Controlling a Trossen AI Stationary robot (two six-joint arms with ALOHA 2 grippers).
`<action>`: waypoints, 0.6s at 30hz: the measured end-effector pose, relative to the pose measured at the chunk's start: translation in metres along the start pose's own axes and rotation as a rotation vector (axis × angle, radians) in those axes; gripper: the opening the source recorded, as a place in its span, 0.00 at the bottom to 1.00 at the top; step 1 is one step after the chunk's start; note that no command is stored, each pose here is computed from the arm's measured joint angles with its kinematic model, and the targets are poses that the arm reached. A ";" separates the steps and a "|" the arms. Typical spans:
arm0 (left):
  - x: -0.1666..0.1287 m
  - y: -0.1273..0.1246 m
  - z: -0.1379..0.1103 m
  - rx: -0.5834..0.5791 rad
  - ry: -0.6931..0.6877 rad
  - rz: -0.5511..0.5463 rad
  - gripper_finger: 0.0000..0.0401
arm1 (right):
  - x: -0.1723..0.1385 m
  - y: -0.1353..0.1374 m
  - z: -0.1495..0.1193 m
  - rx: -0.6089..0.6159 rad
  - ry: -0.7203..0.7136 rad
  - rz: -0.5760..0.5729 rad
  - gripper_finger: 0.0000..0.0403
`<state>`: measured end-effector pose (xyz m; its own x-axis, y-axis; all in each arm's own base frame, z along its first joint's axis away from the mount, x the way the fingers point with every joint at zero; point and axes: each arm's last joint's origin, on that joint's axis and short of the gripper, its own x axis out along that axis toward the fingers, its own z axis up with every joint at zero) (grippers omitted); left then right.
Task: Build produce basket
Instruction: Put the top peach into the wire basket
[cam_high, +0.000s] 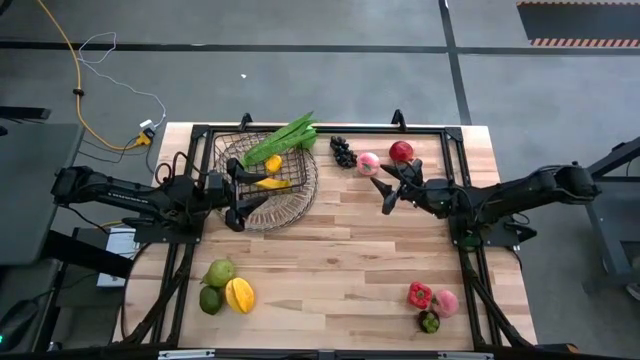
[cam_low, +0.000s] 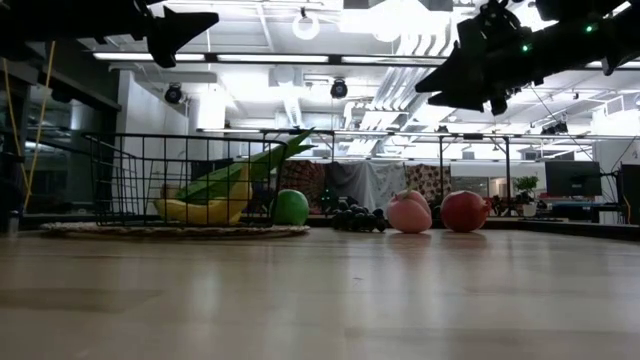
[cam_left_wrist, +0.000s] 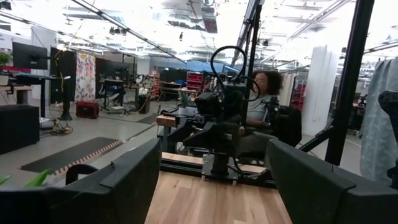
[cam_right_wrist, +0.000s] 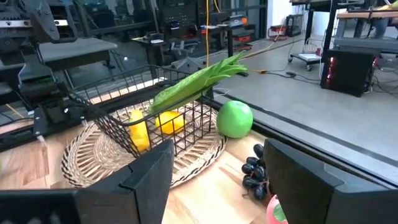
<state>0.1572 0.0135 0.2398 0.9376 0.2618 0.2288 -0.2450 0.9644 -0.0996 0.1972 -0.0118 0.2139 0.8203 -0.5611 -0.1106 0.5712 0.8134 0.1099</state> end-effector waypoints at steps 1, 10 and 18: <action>0.000 0.000 0.000 0.000 0.000 0.000 0.70 | 0.000 0.000 0.000 -0.006 0.000 0.000 0.60; 0.000 0.000 0.000 0.000 0.000 -0.001 0.70 | 0.000 0.000 0.000 -0.069 -0.002 -0.015 0.60; 0.000 -0.002 -0.001 0.069 0.006 -0.066 0.70 | 0.000 0.000 0.000 -0.041 0.000 0.002 0.60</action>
<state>0.1578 0.0115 0.2395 0.9537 0.1971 0.2273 -0.1983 0.9800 -0.0178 0.1972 -0.0117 0.2140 0.8217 -0.5591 -0.1104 0.5676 0.8204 0.0696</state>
